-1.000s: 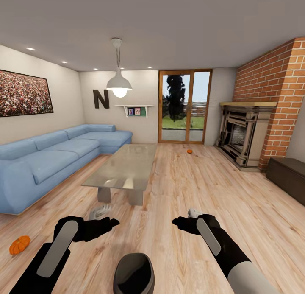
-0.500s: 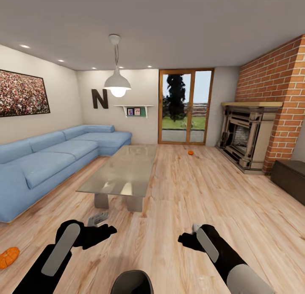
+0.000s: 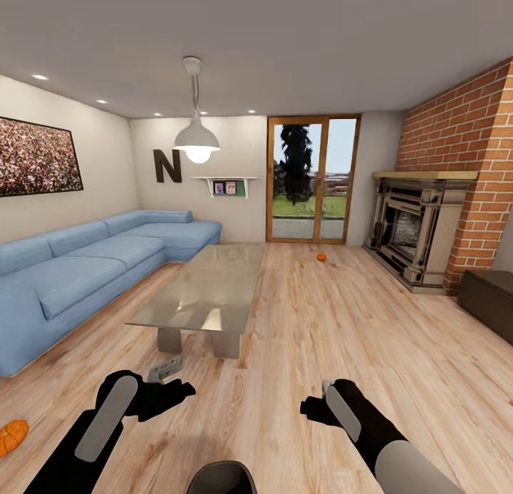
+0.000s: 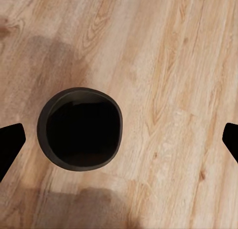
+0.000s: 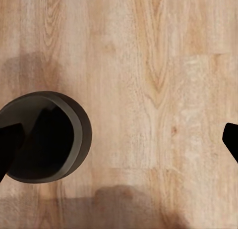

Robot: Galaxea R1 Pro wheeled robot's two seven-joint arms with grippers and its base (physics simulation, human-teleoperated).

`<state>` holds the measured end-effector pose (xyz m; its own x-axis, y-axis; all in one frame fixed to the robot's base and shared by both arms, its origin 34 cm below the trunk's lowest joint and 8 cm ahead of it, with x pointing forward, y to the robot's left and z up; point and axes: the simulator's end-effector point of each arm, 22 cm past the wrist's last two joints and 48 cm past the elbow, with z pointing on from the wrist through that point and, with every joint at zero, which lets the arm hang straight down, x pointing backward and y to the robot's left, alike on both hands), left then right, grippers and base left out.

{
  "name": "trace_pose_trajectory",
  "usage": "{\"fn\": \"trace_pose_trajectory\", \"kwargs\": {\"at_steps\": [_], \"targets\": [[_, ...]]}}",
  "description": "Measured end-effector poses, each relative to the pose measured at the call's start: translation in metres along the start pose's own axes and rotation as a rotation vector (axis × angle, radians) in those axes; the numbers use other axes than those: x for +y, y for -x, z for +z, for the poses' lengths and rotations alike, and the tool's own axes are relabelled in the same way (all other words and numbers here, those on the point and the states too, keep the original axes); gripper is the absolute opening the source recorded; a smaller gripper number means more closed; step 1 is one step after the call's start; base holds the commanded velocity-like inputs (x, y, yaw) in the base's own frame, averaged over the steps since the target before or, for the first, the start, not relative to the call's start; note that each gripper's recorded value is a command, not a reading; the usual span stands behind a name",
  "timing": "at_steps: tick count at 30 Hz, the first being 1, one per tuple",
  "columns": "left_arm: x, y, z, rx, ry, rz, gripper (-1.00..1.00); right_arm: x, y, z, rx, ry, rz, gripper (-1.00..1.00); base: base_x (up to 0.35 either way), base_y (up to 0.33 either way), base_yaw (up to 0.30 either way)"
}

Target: Place each of the two pumpkins and all three candles from the living room inside a cabinet in the living room (use any cabinet), then make sure every cabinet is closed, and position the cauldron so it is next to a table in the living room.

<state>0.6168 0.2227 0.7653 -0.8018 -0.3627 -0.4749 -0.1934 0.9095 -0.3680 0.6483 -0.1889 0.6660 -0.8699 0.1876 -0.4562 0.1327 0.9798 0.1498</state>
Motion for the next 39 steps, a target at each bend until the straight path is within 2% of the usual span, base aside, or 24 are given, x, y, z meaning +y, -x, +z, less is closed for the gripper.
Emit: {"fn": "trace_pose_trajectory", "kwargs": {"at_steps": [3, 5, 10, 14, 20, 39], "targets": [[0.002, -0.002, 0.002, 0.003, 0.002, -0.001, 1.0, 0.01, -0.003, 0.001, 0.002, 0.013, -0.005, 1.0, 0.0, 0.0, 0.0], [0.005, -0.005, 0.007, 0.01, 0.007, -0.004, 1.0, 0.027, -0.009, 0.004, 0.006, 0.033, -0.016, 1.0, 0.0, 0.0, 0.0], [0.015, -0.014, 0.021, 0.033, 0.024, -0.013, 1.0, 0.055, -0.022, 0.01, 0.004, 0.055, -0.082, 1.0, 0.0, 0.0, 0.0], [0.019, -0.018, 0.027, 0.035, 0.026, -0.014, 1.0, 0.057, -0.026, 0.016, 0.002, 0.058, -0.093, 1.0, 0.0, 0.0, 0.0], [0.025, -0.024, 0.035, 0.035, 0.028, -0.014, 1.0, 0.059, -0.031, 0.023, 0.0, 0.073, -0.083, 1.0, 0.0, 0.0, 0.0], [0.044, -0.054, 0.073, 0.063, 0.038, -0.019, 1.0, 0.056, -0.063, 0.064, 0.033, 0.081, -0.088, 1.0, 0.0, 0.0, 0.0]]}}
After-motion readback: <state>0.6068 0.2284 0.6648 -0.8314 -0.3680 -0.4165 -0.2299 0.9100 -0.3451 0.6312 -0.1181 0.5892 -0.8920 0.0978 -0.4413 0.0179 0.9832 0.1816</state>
